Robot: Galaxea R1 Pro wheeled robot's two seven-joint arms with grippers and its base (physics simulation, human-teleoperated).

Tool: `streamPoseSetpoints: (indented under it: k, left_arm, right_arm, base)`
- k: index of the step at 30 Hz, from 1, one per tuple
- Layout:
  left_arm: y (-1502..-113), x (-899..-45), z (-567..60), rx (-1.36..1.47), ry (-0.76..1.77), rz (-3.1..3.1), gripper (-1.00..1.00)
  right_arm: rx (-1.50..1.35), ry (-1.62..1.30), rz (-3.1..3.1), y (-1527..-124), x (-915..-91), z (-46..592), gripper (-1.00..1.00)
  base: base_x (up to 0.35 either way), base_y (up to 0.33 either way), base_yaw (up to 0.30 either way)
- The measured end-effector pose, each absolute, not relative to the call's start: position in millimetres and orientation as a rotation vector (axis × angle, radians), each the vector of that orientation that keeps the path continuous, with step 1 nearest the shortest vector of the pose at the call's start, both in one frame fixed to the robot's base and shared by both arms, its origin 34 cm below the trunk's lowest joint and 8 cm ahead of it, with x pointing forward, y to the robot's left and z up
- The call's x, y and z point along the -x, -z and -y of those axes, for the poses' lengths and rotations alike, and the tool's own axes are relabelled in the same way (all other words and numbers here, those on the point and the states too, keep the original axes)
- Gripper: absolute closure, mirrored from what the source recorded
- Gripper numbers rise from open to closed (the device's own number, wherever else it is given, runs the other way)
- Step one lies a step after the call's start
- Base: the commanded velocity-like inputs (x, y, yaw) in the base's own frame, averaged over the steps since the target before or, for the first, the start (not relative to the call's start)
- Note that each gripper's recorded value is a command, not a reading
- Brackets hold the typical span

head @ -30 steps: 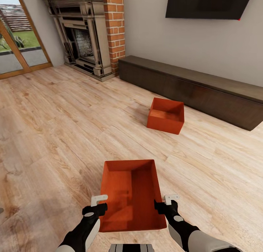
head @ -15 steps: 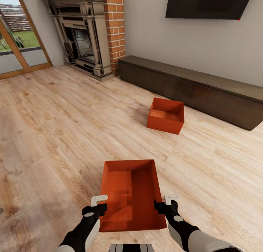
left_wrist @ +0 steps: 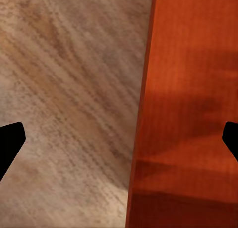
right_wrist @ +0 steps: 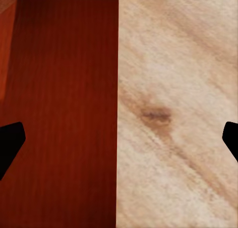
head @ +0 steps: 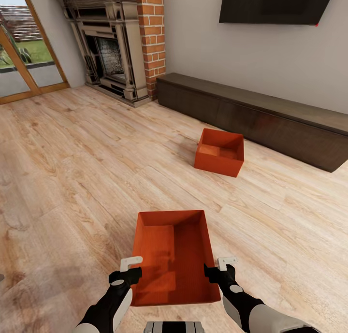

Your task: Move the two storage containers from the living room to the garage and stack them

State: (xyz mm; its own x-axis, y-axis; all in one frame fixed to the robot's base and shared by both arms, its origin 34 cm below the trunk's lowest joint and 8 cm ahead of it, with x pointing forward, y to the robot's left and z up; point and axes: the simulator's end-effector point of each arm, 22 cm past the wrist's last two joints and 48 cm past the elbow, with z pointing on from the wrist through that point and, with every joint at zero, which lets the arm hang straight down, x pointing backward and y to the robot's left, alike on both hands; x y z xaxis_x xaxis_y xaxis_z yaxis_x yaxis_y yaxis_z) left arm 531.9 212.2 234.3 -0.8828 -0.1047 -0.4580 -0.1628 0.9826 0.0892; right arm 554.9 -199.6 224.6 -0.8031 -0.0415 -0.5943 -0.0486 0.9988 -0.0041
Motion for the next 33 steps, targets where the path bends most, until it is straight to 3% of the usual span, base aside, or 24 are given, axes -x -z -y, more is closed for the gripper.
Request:
streamPoseSetpoints:
  k: [33]
  left_arm:
    - [-214.8,-530.6,-211.0,0.166,-0.177,-2.65,-1.0]
  right_arm:
    - [0.062,-0.015,-2.504,-202.3,-549.4,199.6,-1.0]
  base:
    - [0.0,0.0,0.0]
